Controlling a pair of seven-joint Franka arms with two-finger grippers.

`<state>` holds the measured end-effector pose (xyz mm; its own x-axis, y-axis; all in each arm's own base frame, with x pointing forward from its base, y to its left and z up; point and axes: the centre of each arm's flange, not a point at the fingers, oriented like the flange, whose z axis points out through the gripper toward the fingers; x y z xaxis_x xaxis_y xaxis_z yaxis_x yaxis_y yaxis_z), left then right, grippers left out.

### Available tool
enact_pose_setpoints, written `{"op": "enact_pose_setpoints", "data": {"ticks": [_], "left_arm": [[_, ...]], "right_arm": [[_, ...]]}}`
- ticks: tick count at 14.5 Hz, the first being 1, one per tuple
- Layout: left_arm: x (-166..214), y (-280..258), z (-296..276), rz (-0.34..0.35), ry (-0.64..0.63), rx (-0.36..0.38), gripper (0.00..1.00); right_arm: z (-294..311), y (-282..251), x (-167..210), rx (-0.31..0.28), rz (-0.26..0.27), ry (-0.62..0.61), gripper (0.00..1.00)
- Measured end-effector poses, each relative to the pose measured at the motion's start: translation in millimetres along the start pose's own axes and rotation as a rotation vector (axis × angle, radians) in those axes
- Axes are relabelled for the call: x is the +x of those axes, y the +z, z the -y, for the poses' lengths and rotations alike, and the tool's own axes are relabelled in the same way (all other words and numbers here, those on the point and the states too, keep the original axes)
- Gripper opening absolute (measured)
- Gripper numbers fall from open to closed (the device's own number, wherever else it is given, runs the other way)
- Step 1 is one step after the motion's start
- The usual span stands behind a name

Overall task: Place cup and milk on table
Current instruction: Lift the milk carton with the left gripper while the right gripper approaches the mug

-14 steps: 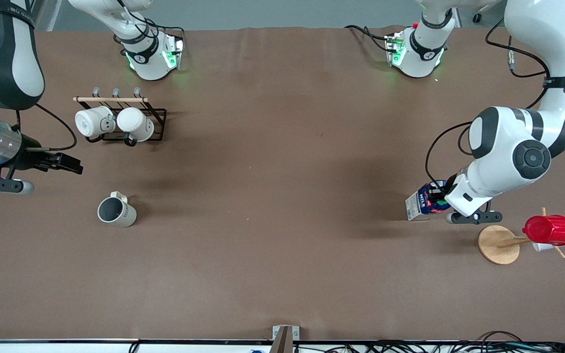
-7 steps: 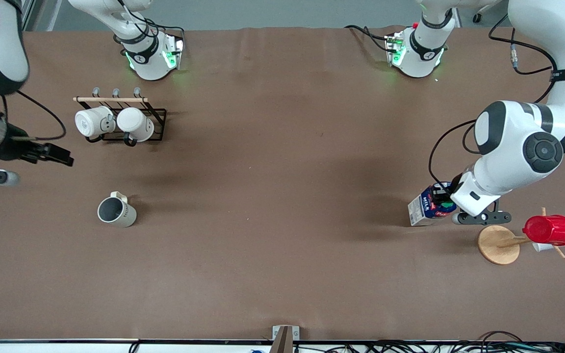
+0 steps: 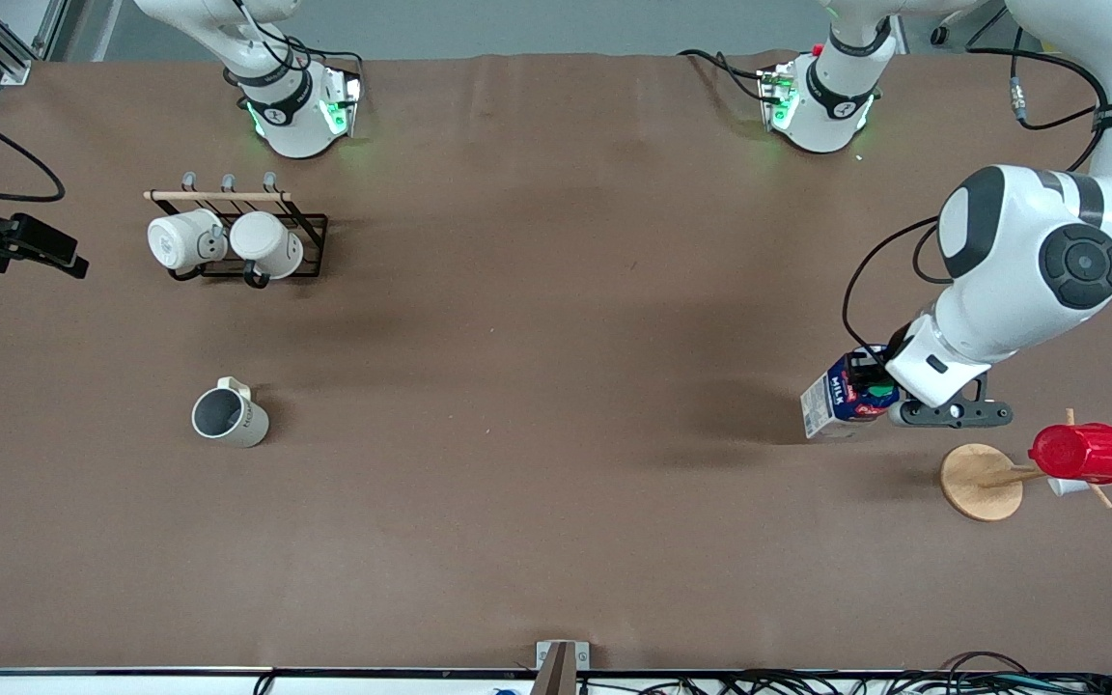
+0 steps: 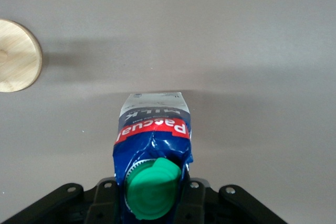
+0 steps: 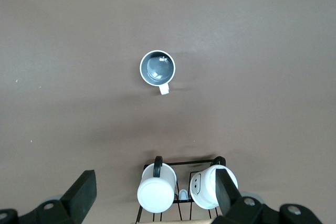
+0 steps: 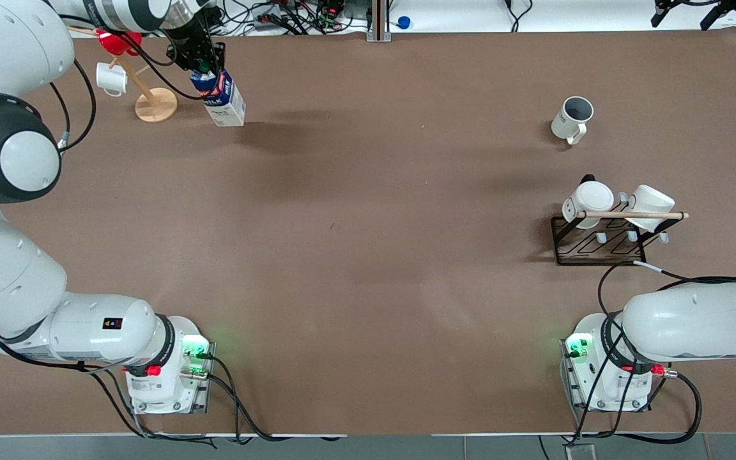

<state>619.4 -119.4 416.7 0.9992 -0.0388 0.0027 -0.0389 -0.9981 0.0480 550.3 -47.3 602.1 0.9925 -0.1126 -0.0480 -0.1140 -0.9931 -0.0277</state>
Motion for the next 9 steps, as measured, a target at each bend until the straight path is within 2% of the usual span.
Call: {"op": "enact_pose_setpoints", "data": {"ticks": [6, 9], "left_arm": [[3, -12, -14, -0.013, 0.022, -0.007, 0.33], [3, -12, -16, -0.013, 0.025, -0.008, 0.33]], "right_arm": [[-6, 23, 7, -0.002, 0.029, 0.011, 1.0], [-5, 35, 12, -0.002, 0.015, 0.01, 1.0]]}}
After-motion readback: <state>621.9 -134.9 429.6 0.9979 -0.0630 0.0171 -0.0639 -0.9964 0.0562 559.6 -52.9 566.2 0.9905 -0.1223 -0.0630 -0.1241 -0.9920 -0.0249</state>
